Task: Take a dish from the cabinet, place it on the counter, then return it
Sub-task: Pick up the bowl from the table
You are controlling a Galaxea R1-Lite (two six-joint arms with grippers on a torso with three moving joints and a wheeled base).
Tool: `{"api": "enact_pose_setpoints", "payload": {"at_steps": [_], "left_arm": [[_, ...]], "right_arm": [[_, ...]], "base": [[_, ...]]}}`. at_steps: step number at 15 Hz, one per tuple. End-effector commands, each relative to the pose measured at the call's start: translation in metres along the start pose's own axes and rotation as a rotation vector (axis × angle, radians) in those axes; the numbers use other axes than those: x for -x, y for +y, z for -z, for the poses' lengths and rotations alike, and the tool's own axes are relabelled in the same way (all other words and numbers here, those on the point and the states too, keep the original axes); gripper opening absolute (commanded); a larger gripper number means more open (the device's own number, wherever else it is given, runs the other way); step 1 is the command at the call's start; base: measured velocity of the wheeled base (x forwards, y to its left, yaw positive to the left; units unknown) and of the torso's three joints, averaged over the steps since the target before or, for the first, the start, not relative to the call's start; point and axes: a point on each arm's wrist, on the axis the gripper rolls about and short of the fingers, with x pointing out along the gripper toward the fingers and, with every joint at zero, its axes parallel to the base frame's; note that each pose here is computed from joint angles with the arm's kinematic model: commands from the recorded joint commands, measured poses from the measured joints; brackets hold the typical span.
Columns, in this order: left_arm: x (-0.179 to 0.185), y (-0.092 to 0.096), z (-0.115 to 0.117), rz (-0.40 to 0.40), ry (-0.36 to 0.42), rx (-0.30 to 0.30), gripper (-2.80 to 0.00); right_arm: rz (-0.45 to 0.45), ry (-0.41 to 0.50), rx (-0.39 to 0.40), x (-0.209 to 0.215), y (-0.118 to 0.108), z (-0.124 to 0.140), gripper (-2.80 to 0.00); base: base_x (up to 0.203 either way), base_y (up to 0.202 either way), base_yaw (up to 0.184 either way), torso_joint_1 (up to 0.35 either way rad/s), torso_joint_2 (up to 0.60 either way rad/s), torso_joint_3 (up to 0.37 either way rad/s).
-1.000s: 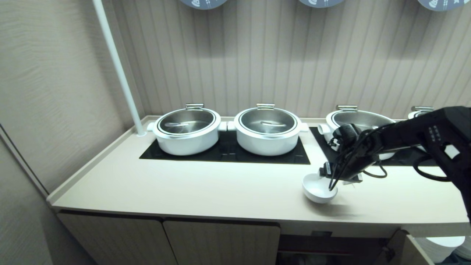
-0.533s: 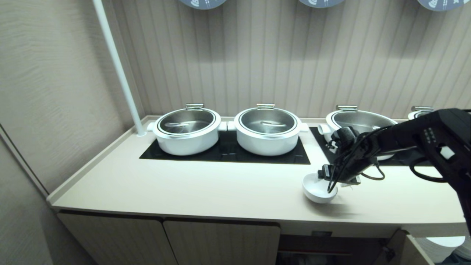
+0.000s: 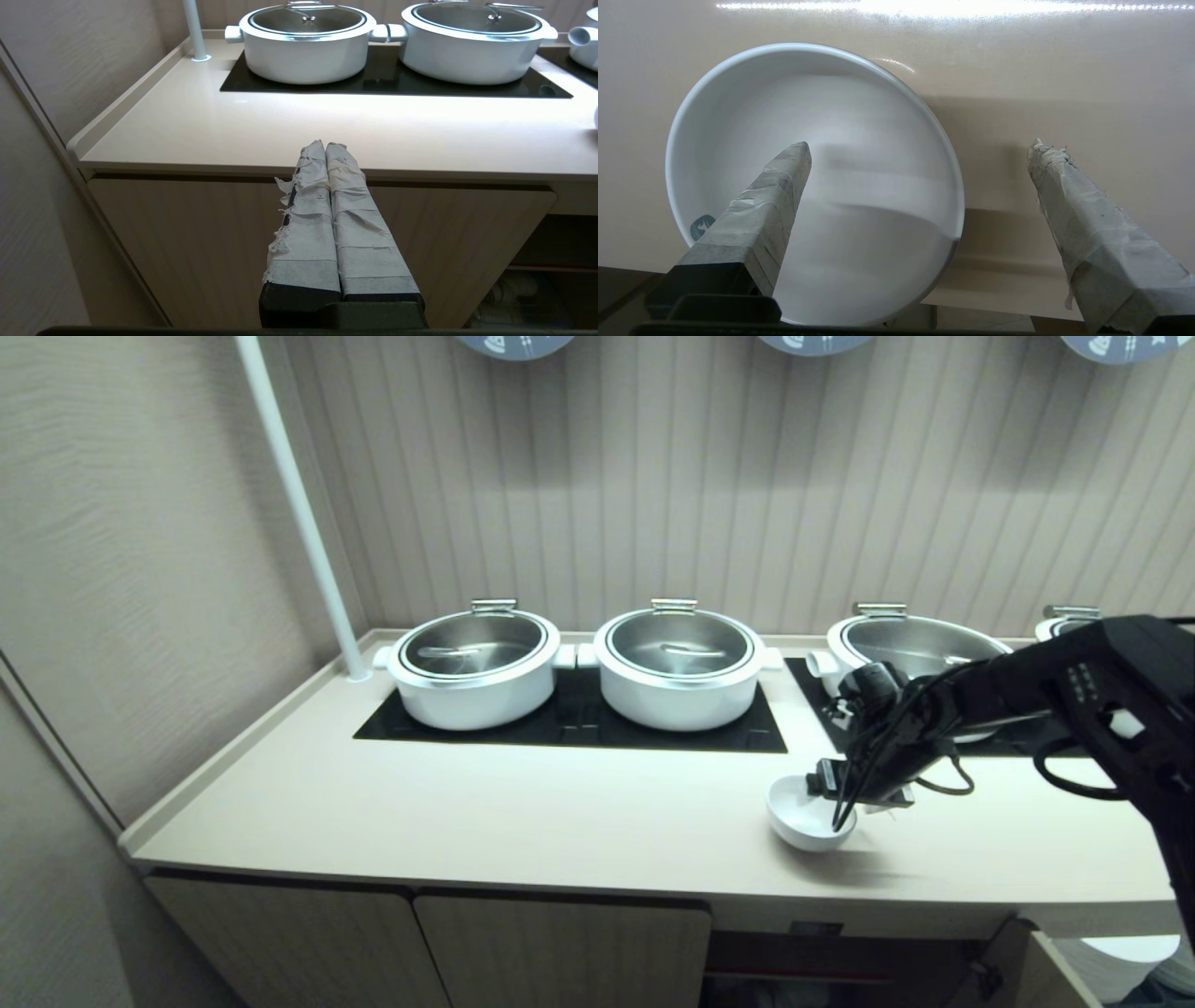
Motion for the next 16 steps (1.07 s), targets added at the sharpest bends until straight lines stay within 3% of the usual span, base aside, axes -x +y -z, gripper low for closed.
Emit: {"api": "enact_pose_setpoints", "payload": {"at_steps": [1, 16], "left_arm": [[0.0000, 0.0000, -0.0001, 0.000, -0.001, 0.001, -2.80], [0.0000, 0.0000, 0.0001, 0.000, 0.000, 0.001, -2.80]], "right_arm": [[0.000, 0.007, 0.000, -0.0038, 0.0001, 0.0008, 0.00], [0.002, -0.007, -0.007, -0.0125, -0.0028, -0.0007, 0.00]], "base": [[0.000, 0.000, 0.000, 0.000, 0.00, 0.000], [0.000, 0.000, 0.000, 0.000, 0.00, 0.000]]}}
